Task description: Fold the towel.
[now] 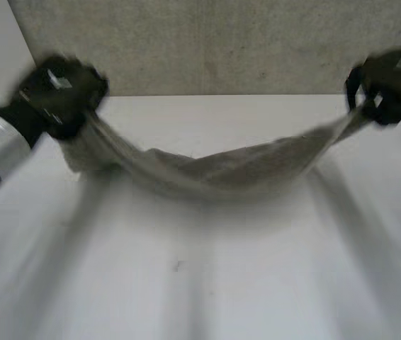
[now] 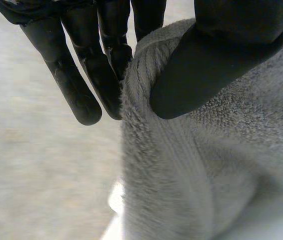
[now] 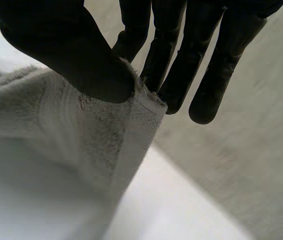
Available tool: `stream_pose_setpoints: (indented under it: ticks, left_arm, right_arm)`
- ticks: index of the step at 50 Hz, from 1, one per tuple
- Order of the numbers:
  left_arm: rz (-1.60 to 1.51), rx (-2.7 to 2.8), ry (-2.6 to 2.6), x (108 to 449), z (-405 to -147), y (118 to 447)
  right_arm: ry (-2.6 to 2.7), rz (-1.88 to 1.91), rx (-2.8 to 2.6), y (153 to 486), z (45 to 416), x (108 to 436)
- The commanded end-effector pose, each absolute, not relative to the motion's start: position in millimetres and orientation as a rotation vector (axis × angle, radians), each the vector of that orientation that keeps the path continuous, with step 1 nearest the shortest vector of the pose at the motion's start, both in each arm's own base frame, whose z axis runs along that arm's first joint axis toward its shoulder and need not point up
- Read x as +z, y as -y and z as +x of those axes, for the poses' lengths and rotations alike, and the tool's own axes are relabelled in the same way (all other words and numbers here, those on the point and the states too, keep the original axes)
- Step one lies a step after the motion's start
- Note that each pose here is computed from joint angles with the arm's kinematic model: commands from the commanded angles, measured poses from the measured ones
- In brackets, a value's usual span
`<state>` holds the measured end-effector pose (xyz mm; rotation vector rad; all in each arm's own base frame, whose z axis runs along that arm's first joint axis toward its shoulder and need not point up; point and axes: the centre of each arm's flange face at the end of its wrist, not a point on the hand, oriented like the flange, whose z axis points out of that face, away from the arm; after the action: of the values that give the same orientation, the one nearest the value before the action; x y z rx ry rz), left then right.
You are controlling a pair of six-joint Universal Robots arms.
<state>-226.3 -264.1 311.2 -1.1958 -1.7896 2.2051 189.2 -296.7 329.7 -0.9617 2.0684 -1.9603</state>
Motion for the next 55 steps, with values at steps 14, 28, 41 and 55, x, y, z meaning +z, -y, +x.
stream_pose_setpoints:
  ticks: [14,28,41,55]
  left_arm:
    - [-0.407,2.099,2.065,365.0,-178.7,304.8]
    - [-0.482,1.750,2.269,246.7,-218.5,381.5]
    - [-0.389,2.425,1.401,429.6,-248.8,399.4]
    - [-0.181,2.234,1.646,376.7,-235.8,407.6]
  right_arm:
    - [-2.125,-0.934,-1.959,313.1,179.9,404.2]
    - [-2.241,-0.983,-1.835,387.3,225.0,292.8]
    - [-1.376,-0.465,-2.646,407.9,218.5,456.5]
    - [-1.604,-0.596,-2.416,402.3,225.1,415.3]
